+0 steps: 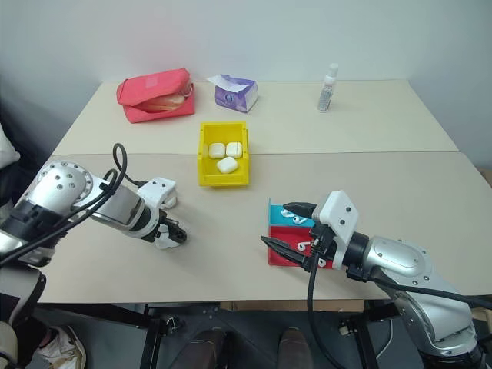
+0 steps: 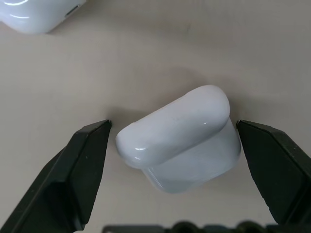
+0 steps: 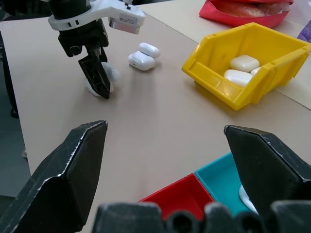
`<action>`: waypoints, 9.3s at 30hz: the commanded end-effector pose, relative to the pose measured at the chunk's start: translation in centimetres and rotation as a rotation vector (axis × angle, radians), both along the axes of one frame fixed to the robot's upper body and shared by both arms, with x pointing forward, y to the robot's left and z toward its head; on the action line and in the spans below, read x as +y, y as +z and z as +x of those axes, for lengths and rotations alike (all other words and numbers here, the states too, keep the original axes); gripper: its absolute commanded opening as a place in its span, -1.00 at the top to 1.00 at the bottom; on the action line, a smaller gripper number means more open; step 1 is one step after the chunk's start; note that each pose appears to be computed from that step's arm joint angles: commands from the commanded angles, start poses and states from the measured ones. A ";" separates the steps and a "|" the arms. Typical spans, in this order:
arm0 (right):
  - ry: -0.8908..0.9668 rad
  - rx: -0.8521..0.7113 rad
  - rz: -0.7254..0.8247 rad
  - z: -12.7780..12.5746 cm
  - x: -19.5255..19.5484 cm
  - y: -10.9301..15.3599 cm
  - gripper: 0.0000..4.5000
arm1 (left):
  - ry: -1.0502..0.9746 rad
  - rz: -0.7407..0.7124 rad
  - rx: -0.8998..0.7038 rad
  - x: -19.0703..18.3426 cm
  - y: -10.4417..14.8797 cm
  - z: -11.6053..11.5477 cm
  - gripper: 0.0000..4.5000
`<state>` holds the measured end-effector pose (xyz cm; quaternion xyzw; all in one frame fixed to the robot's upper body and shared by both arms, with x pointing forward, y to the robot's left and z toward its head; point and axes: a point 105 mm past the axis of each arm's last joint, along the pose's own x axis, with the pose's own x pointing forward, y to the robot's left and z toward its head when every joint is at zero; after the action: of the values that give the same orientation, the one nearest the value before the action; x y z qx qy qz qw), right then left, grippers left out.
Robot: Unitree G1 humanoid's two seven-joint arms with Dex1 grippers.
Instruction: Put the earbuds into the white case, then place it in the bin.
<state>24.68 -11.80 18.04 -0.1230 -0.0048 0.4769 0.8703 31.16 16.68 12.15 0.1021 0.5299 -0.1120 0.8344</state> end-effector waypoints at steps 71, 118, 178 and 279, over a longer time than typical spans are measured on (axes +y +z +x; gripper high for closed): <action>0.062 -0.021 -0.014 -0.5 0.3 0.0 -1.00 | -1.119 -0.064 -0.262 6.2 1.3 -6.0 0.99; 0.048 -0.011 -0.013 -1.2 0.1 0.1 -1.00 | -1.034 0.159 -0.325 7.6 0.5 1.0 0.99; 0.109 -0.037 -0.038 -2.5 0.9 0.5 -1.00 | -1.014 0.194 -0.051 4.5 0.5 2.0 -0.99; 0.209 0.162 -0.829 2.6 -5.2 -1.9 0.72 | -1.264 -1.109 -1.013 -10.1 12.3 -6.7 -0.25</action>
<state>27.09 -17.14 13.46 -0.4284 0.2804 0.5514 0.6587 24.65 6.65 23.60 -0.0081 -0.1561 -0.7074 0.6894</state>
